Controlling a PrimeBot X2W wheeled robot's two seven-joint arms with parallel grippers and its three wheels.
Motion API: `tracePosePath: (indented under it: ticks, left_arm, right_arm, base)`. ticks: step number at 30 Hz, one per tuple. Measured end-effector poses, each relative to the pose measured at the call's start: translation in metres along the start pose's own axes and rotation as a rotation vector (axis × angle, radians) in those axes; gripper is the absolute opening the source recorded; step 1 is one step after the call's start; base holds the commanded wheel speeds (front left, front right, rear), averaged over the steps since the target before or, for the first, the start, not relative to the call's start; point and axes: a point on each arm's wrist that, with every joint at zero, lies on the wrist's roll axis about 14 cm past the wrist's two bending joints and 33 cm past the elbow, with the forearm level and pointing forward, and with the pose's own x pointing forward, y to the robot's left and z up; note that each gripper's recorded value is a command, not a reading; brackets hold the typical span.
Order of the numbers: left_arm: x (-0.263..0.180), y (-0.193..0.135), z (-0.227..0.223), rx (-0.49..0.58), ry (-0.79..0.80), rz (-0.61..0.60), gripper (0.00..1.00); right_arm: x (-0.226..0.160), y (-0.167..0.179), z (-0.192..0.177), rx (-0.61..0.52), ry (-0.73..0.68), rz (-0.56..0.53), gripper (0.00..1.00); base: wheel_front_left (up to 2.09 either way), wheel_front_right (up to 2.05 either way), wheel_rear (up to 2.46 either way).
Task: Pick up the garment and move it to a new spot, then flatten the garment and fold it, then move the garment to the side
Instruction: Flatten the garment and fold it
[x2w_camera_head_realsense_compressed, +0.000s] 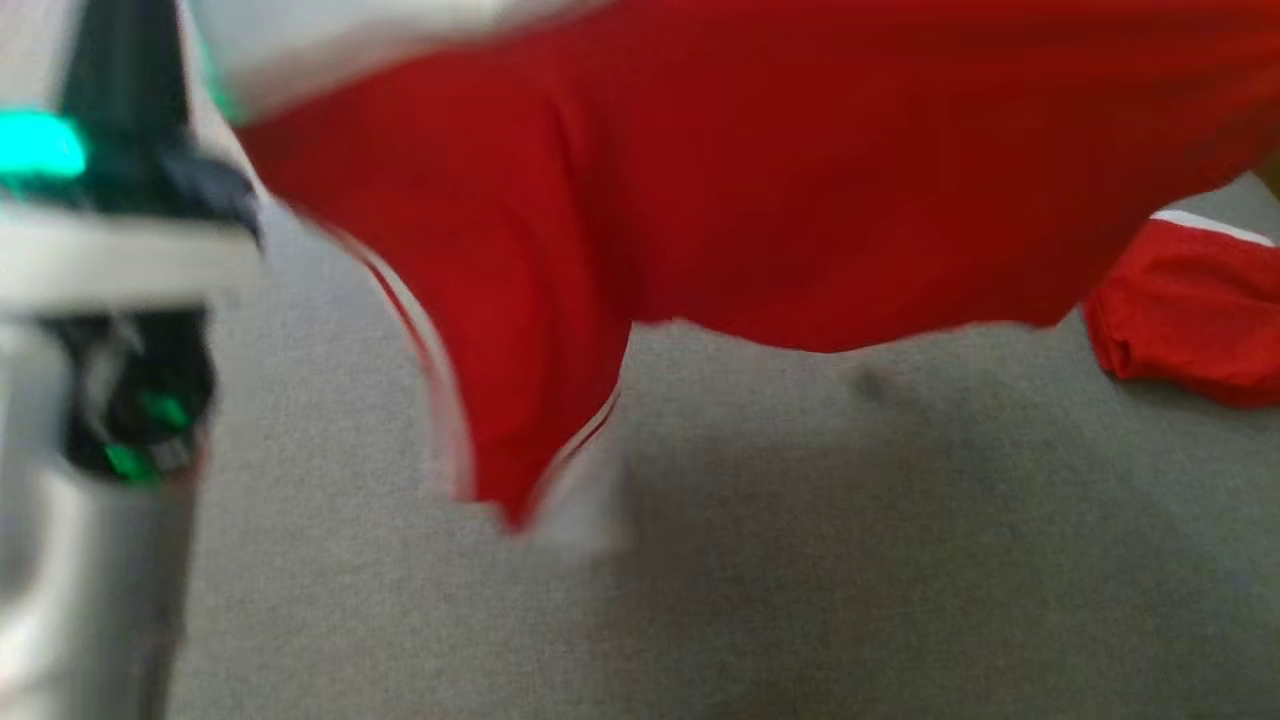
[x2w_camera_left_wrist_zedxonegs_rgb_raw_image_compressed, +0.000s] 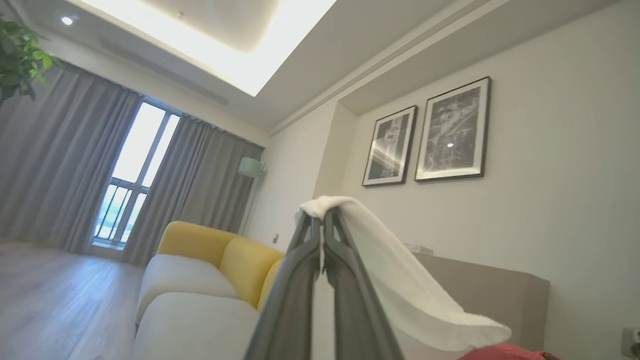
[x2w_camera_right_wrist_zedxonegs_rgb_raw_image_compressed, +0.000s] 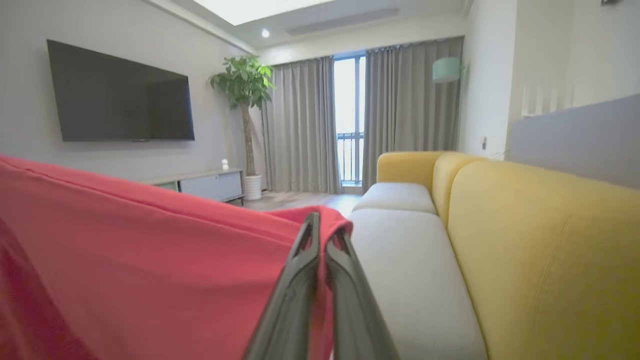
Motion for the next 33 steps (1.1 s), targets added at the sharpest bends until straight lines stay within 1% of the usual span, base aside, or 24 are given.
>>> tracePosePath:
  ticks: [2, 4, 6, 8, 10, 14, 15, 19, 23, 26, 28, 31, 33]
  left_arm:
    - [0.02, -0.011, 0.021, 0.009, -0.034, -0.047, 0.0]
    - [0.039, -0.014, 0.035, 0.032, -0.046, -0.075, 0.0]
    - [0.056, -0.009, 0.039, 0.053, -0.036, -0.076, 0.0]
    - [0.073, 0.004, 0.034, 0.059, -0.009, -0.056, 0.0]
    - [0.089, 0.022, 0.021, 0.059, 0.032, -0.022, 0.0]
    - [0.115, 0.065, -0.017, 0.115, 0.12, 0.048, 0.0]
    - [0.126, 0.083, -0.032, 0.147, 0.138, 0.066, 0.0]
    - [0.152, 0.115, -0.043, 0.199, 0.097, 0.093, 0.0]
    - [0.173, 0.126, -0.048, 0.209, 0.019, 0.078, 0.0]
    - [0.176, 0.134, -0.067, 0.194, 0.03, 0.078, 0.0]
    - [0.171, 0.147, -0.082, 0.176, 0.054, 0.1, 0.0]
    - [0.157, 0.167, -0.109, 0.156, 0.102, 0.133, 0.0]
    - [0.14, 0.178, -0.139, 0.125, 0.161, 0.15, 0.0]
  right_arm:
    - [0.007, -0.003, 0.024, -0.027, -0.041, 0.004, 0.0]
    - [0.017, -0.005, 0.043, -0.043, -0.074, 0.009, 0.0]
    - [0.029, -0.005, 0.052, -0.055, -0.089, 0.017, 0.0]
    - [0.045, -0.006, 0.052, -0.057, -0.091, 0.019, 0.0]
    - [0.064, -0.007, 0.044, -0.053, -0.074, 0.019, 0.0]
    - [0.107, -0.006, 0.014, -0.054, -0.021, 0.03, 0.0]
    - [0.129, -0.006, 0.0, -0.071, -0.002, 0.038, 0.0]
    - [0.168, -0.013, -0.009, -0.108, -0.047, 0.034, 0.0]
    - [0.196, -0.025, -0.012, -0.145, -0.103, 0.021, 0.0]
    - [0.207, -0.028, -0.031, -0.155, -0.086, 0.029, 0.0]
    - [0.212, -0.028, -0.051, -0.157, -0.049, 0.037, 0.0]
    - [0.218, -0.027, -0.084, -0.155, 0.008, 0.056, 0.0]
    - [0.22, -0.027, -0.108, -0.14, 0.047, 0.059, 0.0]
  base:
    - [0.0, 0.0, 0.0]
    - [0.0, 0.0, 0.0]
    - [0.0, 0.0, 0.0]
    - [0.0, 0.0, 0.0]
    - [0.0, 0.0, 0.0]
    - [0.0, 0.0, 0.0]
    - [0.0, 0.0, 0.0]
    - [0.0, 0.0, 0.0]
    - [0.0, 0.0, 0.0]
    - [0.0, 0.0, 0.0]
    - [0.0, 0.0, 0.0]
    - [0.0, 0.0, 0.0]
    - [0.0, 0.0, 0.0]
